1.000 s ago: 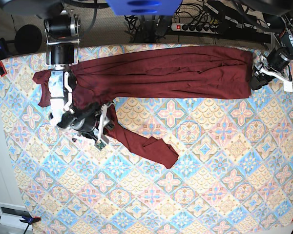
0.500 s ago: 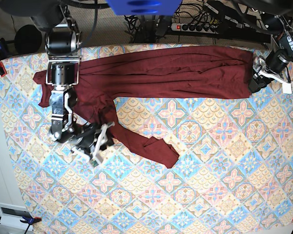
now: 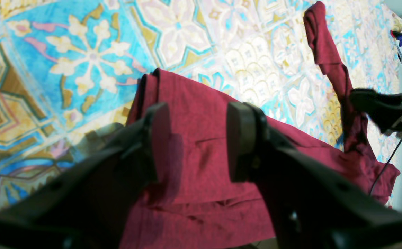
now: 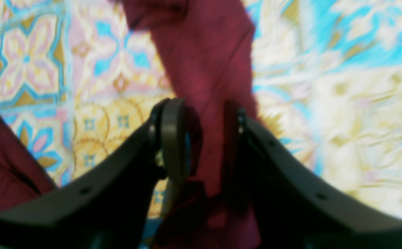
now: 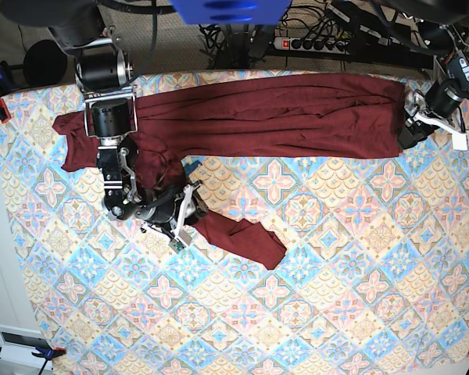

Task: Layout the t-shirt on the table in an organized manner, then fold the t-shirt properly
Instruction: 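Reach the right gripper to the trailing sleeve and grasp it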

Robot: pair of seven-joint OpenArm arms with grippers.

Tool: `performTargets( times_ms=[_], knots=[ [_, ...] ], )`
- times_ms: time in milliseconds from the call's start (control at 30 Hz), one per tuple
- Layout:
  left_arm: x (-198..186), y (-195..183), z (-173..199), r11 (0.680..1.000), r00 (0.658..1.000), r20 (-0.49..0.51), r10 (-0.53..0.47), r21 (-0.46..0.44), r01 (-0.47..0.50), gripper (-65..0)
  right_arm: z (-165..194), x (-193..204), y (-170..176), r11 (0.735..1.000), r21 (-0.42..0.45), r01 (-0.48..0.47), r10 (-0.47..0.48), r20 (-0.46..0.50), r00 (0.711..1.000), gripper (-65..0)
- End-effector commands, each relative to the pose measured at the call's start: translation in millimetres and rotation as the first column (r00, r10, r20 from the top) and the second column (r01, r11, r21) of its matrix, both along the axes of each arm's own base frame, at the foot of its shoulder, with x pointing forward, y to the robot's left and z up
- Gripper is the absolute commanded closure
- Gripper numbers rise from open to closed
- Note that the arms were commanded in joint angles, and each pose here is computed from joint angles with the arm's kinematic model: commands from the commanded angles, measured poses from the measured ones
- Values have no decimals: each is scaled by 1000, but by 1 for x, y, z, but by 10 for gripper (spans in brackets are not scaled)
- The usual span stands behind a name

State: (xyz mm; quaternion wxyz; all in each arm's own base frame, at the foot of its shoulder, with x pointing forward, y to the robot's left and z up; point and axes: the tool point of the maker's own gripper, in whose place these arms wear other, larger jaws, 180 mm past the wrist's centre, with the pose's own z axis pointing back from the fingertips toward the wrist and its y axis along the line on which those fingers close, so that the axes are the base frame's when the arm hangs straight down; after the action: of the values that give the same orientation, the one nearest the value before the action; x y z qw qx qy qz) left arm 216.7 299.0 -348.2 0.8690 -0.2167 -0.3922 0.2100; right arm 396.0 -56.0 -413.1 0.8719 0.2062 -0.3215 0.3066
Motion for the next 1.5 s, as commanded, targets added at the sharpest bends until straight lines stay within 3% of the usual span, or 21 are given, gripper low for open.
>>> performTargets(
  times_ms=[0,533,733,1200,1467],
  knots=[
    [6,4,12,1000,999,43,-7,19,6,-268,24,19,2,1000,29,3,-5,70,998,-181],
    [9,4,13,1000,999,48,-5,19,4,-268,28,23,-9,999,28,27,-29,82,996,-180],
    [9,4,13,1000,999,49,-5,20,4,-268,53,37,-23,996,49,71,-78,157,985,-180],
    [10,4,13,1000,999,51,-4,18,3,-268,29,30,-29,994,61,90,-95,97,991,-180],
    [10,4,13,1000,999,51,-4,18,3,-268,11,17,-16,998,39,39,-41,55,998,-176]
  ],
)
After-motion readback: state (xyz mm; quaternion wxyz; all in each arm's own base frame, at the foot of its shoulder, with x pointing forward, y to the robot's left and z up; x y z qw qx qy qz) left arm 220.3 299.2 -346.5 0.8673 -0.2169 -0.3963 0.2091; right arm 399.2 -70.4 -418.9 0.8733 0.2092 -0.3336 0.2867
